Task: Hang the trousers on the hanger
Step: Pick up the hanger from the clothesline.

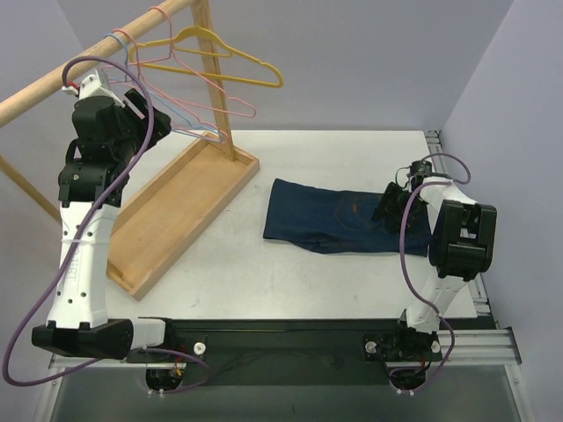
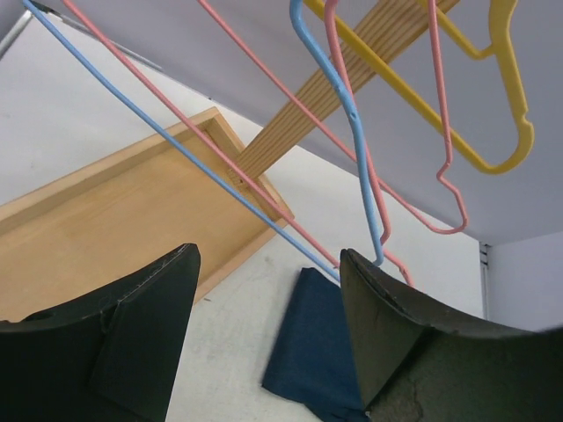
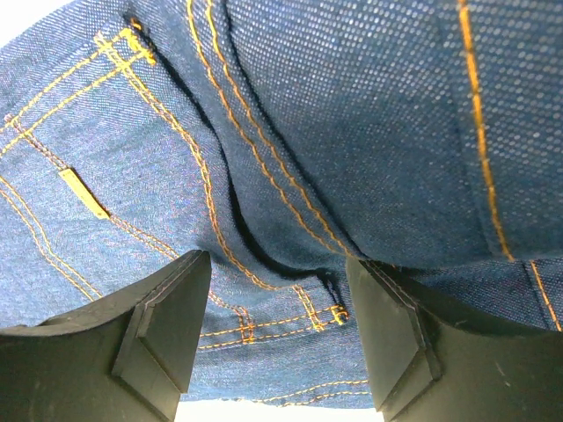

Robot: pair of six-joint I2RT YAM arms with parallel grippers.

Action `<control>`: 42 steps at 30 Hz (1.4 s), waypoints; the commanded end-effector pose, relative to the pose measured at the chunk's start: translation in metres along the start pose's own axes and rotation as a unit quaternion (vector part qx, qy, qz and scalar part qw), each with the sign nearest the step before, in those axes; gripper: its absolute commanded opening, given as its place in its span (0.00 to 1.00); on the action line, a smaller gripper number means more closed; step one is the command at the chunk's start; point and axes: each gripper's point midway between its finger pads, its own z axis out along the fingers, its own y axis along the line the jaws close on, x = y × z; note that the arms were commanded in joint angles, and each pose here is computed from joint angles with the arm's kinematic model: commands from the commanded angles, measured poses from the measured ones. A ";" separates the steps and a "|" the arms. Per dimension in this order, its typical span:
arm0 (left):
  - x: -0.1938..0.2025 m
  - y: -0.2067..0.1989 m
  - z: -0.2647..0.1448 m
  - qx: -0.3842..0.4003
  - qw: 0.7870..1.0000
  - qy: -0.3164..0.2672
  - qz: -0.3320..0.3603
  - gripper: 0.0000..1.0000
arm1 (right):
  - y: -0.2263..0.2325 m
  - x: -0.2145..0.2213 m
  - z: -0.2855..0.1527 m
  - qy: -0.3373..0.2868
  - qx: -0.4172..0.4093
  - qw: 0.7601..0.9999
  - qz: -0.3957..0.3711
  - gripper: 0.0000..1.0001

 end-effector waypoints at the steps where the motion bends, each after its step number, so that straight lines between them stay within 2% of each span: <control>1: -0.039 -0.038 0.003 0.073 0.994 -0.058 -0.051 0.75 | 0.003 0.024 0.003 0.034 -0.004 0.999 -0.010 0.64; 6: -0.045 -0.046 0.010 0.084 0.992 -0.064 -0.063 0.74 | 0.004 0.028 0.006 0.040 -0.006 0.999 -0.012 0.64; 11: -0.056 -0.051 0.008 0.095 0.990 -0.081 -0.070 0.68 | 0.004 0.030 0.007 0.043 -0.007 0.999 -0.012 0.64; 22: -0.058 -0.045 0.027 0.086 0.990 -0.085 -0.072 0.68 | 0.007 0.032 0.009 0.047 -0.008 0.999 -0.017 0.64; 25: -0.059 -0.044 0.032 0.088 0.989 -0.089 -0.073 0.63 | 0.006 0.034 0.009 0.047 -0.007 0.999 -0.019 0.64; 29: -0.060 -0.047 0.033 0.097 0.988 -0.093 -0.076 0.50 | 0.006 0.035 0.008 0.048 -0.006 0.999 -0.020 0.64; 32: -0.059 -0.047 0.032 0.098 0.988 -0.093 -0.076 0.46 | 0.006 0.035 0.008 0.048 -0.006 0.999 -0.021 0.64; 34: -0.056 -0.045 0.031 0.097 0.988 -0.091 -0.078 0.38 | 0.007 0.035 0.008 0.047 -0.006 0.999 -0.022 0.64; 42: -0.058 -0.044 0.021 0.104 0.986 -0.106 -0.079 0.22 | 0.008 0.038 0.010 0.053 -0.006 0.998 -0.025 0.64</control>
